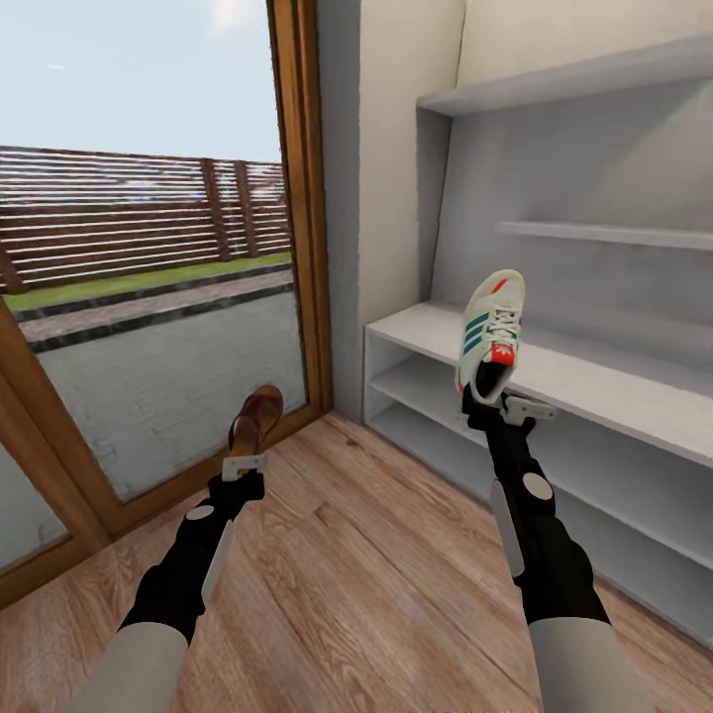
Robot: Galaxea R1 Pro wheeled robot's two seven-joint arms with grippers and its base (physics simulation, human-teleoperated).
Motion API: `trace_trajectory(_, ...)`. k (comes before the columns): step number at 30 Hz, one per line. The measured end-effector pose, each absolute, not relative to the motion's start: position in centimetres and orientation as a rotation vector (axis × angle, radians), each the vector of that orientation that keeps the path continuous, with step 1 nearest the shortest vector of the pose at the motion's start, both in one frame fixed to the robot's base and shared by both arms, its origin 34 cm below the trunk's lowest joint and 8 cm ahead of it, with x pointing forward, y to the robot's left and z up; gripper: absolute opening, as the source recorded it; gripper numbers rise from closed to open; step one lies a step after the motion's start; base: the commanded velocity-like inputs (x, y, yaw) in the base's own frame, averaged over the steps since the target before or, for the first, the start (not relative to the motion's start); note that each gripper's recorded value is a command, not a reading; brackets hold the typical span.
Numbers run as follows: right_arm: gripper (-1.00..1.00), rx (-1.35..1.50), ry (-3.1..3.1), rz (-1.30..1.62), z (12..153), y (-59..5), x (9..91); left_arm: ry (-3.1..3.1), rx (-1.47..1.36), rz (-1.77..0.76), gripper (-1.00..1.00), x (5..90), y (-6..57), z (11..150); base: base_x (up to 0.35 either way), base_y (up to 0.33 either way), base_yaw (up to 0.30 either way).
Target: Pick up the two gym shoes and the two sandals from the corridor floor and place them onto the hallstand (shoe rack) in the corridor, making sure they are on the rack and not on the floor. Arrange them so the two gym shoes are next to each other and the two sandals are next to each other.
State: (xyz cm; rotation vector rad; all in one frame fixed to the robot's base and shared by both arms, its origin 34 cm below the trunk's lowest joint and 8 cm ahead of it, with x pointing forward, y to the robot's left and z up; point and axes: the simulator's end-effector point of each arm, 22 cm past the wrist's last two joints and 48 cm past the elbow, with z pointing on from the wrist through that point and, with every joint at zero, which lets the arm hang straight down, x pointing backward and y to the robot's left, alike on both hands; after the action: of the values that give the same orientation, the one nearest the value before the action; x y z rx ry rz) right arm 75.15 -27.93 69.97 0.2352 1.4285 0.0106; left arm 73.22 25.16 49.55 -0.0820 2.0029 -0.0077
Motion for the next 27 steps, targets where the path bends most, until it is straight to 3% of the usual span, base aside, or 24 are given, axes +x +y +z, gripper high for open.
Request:
trace_trajectory(7,-1.0,0.236,1.429,0.01,69.96,-27.96,75.14,2.003,-0.082,-0.008,-1.0,73.22,25.16,49.56,0.089,0.268,-0.251)
trace_trajectory(19,-1.0,0.236,1.428,0.011,69.98,-27.95,75.15,2.003,-0.082,-0.008,-1.0,73.22,25.16,49.55,0.025,0.032,-0.251)
trace_trajectory(27,-1.0,0.235,1.429,0.01,69.98,-27.94,75.14,2.003,-0.082,-0.008,-1.0,73.21,25.16,49.57,0.185,0.213,-0.251)
